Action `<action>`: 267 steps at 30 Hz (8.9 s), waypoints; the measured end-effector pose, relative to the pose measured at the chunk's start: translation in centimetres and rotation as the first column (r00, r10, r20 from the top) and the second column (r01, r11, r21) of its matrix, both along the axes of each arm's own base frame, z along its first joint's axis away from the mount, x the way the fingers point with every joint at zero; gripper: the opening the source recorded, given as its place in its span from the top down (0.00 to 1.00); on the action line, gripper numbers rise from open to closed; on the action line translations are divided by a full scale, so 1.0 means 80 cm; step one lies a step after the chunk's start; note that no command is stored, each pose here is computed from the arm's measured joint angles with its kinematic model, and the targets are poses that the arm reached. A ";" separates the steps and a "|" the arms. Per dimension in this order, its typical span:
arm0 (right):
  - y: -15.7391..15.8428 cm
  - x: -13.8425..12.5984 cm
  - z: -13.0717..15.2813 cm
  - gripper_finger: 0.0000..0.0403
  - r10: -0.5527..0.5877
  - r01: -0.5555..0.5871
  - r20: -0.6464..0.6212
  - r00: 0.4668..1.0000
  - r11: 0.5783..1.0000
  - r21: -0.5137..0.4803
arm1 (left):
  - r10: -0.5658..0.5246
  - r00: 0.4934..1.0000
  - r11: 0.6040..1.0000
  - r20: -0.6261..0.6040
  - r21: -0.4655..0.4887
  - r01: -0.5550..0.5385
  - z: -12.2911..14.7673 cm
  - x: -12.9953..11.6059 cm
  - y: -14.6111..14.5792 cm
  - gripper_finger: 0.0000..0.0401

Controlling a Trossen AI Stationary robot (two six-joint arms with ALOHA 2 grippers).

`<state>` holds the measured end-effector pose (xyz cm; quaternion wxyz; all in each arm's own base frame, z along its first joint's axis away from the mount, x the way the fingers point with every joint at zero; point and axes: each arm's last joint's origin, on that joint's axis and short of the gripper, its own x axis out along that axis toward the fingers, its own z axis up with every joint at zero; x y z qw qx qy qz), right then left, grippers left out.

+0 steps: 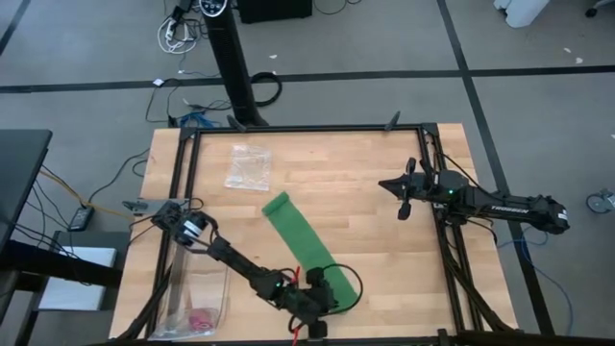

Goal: Roll bandage
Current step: Roll the green bandage

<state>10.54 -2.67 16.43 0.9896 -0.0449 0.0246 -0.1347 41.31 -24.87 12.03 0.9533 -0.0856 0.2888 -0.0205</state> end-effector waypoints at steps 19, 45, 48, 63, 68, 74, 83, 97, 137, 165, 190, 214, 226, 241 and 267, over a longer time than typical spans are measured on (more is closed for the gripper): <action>0.000 0.000 0.001 0.98 0.011 -0.011 0.015 1.000 1.000 0.016 | -0.139 0.990 0.990 0.027 -0.024 0.139 -0.011 0.005 -0.007 0.91; 0.003 0.001 0.010 0.98 0.072 -0.096 0.135 0.988 0.979 0.181 | -0.218 0.976 0.954 -0.010 0.207 0.216 0.125 -0.013 -0.005 0.88; 0.006 0.001 0.013 0.98 0.144 -0.167 0.153 0.978 0.974 0.155 | -0.229 0.973 0.947 -0.009 0.230 0.225 0.128 -0.017 -0.005 0.92; 0.016 0.005 0.012 0.99 0.371 -0.389 0.137 0.919 0.908 0.152 | -0.176 0.984 0.955 0.019 0.247 0.166 0.108 -0.014 0.012 0.98; 0.018 0.010 0.009 0.99 0.392 -0.404 0.109 0.914 0.905 0.135 | -0.182 0.974 0.966 0.132 0.209 0.152 0.098 -0.005 0.026 0.98; 0.021 0.015 0.004 0.99 0.426 -0.433 0.075 0.902 0.886 0.169 | -0.098 0.959 0.994 0.266 0.081 0.079 0.073 -0.007 0.057 0.98; 0.024 0.020 0.002 0.88 0.421 -0.424 0.053 0.905 0.888 0.179 | 0.338 0.913 0.940 0.231 -0.035 -0.339 0.094 -0.079 0.106 0.99; 0.020 0.032 -0.012 0.73 0.365 -0.342 -0.024 0.931 0.892 0.297 | 0.769 0.628 0.600 -0.114 -0.207 -0.773 0.070 -0.202 0.130 0.99; 0.019 0.040 -0.008 0.60 0.363 -0.355 0.024 0.931 0.891 0.282 | 0.912 0.409 0.361 -0.029 -0.414 -0.835 -0.004 -0.215 0.212 0.64; 0.019 0.040 -0.008 0.60 0.365 -0.357 0.022 0.931 0.893 0.275 | 0.876 0.362 0.330 -0.317 -0.154 -0.932 0.047 -0.179 0.221 0.64; 0.020 0.040 -0.009 0.59 0.373 -0.361 0.010 0.928 0.890 0.280 | 0.908 0.331 0.239 -0.258 -0.330 -0.913 -0.010 -0.197 0.251 0.64; 0.020 0.040 -0.009 0.59 0.376 -0.364 0.005 0.927 0.894 0.263 | 0.910 0.409 0.400 -0.063 -0.115 -0.909 -0.011 -0.186 0.279 0.83; 0.023 0.042 0.001 0.68 0.429 -0.428 0.044 0.902 0.877 0.220 | 0.742 0.622 0.620 0.249 0.095 -0.779 0.009 -0.146 0.275 0.98; 0.078 0.072 0.037 0.70 0.557 -0.519 -0.135 0.820 0.822 0.237 | 0.476 0.800 0.637 0.365 0.484 -0.600 0.100 -0.145 0.283 0.99; 0.266 0.198 -0.052 0.60 0.437 -0.368 -0.505 0.744 0.899 0.236 | 0.431 0.870 0.701 0.241 0.518 -0.491 0.083 -0.149 0.281 0.99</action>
